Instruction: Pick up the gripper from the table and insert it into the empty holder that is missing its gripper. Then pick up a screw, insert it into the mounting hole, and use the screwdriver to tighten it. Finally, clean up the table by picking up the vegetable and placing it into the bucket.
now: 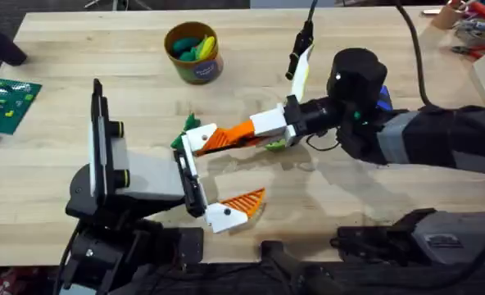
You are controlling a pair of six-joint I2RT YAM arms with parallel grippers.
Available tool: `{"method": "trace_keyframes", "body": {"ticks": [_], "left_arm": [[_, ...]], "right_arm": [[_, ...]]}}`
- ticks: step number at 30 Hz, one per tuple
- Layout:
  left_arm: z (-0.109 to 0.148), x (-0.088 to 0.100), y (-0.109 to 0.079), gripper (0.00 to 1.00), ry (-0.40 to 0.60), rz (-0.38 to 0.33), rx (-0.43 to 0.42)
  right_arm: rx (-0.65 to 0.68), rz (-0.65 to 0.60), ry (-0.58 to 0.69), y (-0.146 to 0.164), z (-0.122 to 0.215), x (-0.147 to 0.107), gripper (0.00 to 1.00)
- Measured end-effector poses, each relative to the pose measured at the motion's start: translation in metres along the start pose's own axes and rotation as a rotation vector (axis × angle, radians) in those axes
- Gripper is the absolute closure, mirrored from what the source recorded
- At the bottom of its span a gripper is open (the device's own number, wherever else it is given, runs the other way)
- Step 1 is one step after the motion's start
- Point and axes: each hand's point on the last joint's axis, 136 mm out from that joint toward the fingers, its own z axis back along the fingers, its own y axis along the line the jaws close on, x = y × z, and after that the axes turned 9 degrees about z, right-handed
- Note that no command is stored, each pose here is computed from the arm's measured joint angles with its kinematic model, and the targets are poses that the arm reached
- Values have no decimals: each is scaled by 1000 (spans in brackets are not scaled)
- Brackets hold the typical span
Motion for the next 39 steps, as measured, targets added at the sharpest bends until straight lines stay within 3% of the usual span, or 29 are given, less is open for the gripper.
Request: {"method": "trace_keyframes", "body": {"ticks": [39], "left_arm": [[0, 1, 3, 14, -3, 12, 17]], "right_arm": [[8, -57, -1, -4, -4, 9, 986]]}}
